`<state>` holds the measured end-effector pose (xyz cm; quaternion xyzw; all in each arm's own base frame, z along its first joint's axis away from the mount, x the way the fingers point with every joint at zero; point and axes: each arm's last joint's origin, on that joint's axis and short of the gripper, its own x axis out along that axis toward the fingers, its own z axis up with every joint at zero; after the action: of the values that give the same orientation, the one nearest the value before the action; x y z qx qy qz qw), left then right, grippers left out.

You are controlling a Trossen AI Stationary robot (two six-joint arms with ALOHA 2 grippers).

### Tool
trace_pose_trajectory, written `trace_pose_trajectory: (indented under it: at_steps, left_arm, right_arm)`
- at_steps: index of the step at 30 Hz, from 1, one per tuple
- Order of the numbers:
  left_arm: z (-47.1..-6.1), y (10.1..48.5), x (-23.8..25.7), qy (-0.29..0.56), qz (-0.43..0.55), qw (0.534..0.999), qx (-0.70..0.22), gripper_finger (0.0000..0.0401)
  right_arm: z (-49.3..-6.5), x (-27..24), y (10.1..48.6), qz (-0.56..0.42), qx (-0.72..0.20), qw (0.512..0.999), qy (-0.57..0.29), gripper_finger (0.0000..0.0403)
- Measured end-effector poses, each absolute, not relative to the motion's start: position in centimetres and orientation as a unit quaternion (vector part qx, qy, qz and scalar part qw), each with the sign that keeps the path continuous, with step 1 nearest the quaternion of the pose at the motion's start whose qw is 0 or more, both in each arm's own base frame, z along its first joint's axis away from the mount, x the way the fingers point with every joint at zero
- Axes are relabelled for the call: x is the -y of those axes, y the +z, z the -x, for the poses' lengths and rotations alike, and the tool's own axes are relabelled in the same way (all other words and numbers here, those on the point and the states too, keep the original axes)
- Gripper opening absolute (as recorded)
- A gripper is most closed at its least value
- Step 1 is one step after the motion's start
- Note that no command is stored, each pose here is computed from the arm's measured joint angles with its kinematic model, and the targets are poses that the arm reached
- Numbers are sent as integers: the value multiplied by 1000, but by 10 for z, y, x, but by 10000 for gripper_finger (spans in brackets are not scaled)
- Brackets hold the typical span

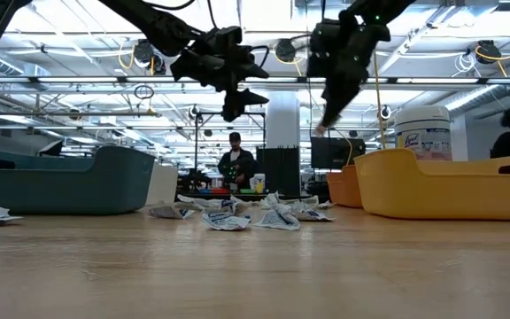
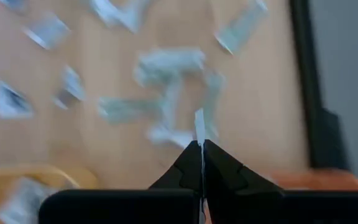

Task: Pick & Place First Aid Supplies
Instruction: Put the antibiotic ointment into the orange bin

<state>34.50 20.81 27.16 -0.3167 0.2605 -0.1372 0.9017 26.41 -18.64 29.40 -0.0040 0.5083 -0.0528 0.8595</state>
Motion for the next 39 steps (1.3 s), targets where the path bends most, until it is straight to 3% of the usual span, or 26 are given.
trace_pose_trajectory:
  at_steps: [8, 13, 18, 25, 34, 39]
  left_arm:
    - [-350, 272, -200, -149, 312, 900, -264, 264]
    - [-351, 272, -198, -151, 311, 900, -265, 265]
    - [-351, 272, -198, -151, 311, 900, -265, 257]
    - [-352, 272, -196, -153, 312, 899, -266, 259]
    - [-356, 271, -189, -155, 306, 900, -270, 254]
    - [-356, 271, -189, -149, 305, 901, -272, 248]
  right_arm:
    - [-230, 208, 288, 26, -599, 796, -86, 0]
    - [-220, 220, 281, 40, -599, 794, -96, 0]
    - [-216, 220, 240, 71, -609, 787, -69, 0]
    - [-209, 210, 184, 145, -648, 738, -118, 4]
    - [-210, 203, 177, 151, -655, 732, -108, 40]
    - [-210, 202, 178, 122, -641, 748, -119, 89]
